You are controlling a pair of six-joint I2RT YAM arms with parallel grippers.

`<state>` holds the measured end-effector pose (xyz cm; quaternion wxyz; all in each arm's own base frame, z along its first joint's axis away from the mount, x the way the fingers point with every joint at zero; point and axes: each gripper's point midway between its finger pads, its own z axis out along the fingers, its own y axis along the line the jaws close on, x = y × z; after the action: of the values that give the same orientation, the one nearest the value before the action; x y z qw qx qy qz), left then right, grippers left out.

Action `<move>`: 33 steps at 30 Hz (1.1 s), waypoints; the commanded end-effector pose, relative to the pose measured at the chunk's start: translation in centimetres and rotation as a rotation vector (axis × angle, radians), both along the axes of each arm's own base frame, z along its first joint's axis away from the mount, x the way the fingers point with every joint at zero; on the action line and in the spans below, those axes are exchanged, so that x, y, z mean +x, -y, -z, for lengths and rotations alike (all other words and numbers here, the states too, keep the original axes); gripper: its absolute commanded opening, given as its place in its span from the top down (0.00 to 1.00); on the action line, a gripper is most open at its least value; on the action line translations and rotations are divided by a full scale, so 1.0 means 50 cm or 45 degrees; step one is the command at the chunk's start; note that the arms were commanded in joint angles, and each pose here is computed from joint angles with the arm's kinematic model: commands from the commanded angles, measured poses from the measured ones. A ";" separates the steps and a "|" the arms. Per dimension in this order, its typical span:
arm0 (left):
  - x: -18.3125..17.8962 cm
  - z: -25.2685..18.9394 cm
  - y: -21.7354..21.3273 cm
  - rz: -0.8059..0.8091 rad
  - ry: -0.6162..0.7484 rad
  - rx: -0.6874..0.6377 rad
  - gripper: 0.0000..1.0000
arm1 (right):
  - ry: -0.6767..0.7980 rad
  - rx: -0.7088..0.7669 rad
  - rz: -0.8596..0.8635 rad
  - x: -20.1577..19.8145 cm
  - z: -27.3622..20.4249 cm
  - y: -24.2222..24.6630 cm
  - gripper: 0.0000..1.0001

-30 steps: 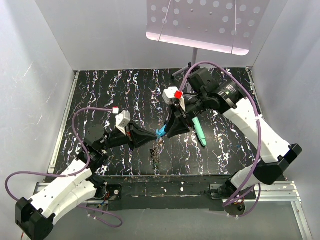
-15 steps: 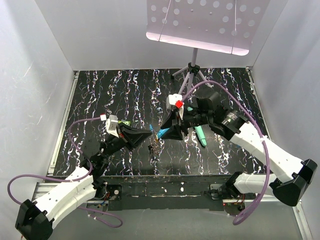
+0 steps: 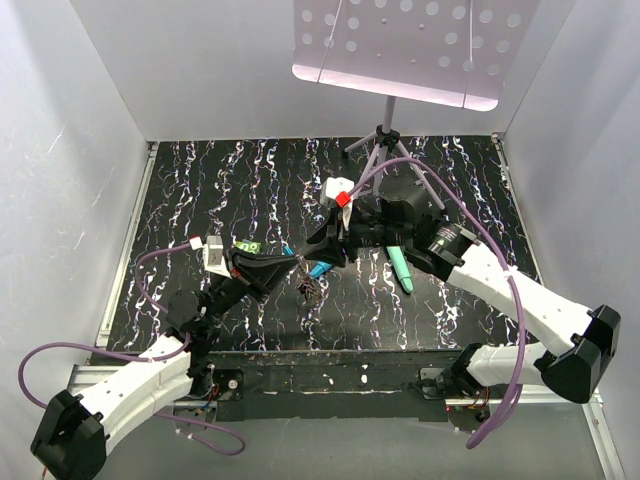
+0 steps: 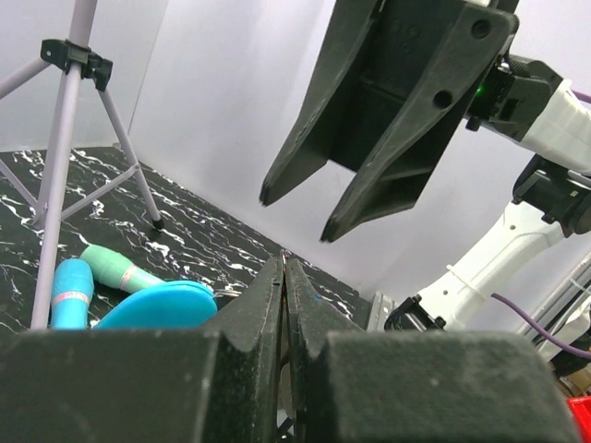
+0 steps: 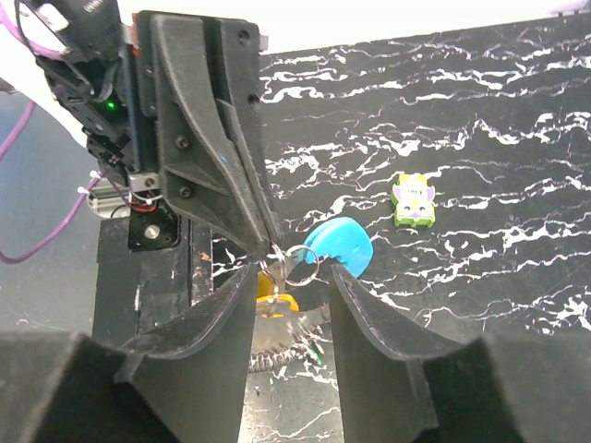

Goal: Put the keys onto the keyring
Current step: Adjust the key on the keyring.

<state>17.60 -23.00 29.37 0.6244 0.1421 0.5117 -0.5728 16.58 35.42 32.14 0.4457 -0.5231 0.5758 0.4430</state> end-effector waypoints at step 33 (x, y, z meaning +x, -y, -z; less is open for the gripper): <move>-0.006 -0.046 -0.031 -0.078 0.106 -0.117 1.00 | -0.224 -0.001 -0.102 -0.025 -0.007 -0.042 0.53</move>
<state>17.73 -22.09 30.30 0.6505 0.1280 0.4916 -0.5646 15.91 36.87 28.66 0.3586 -0.5136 0.6214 0.4706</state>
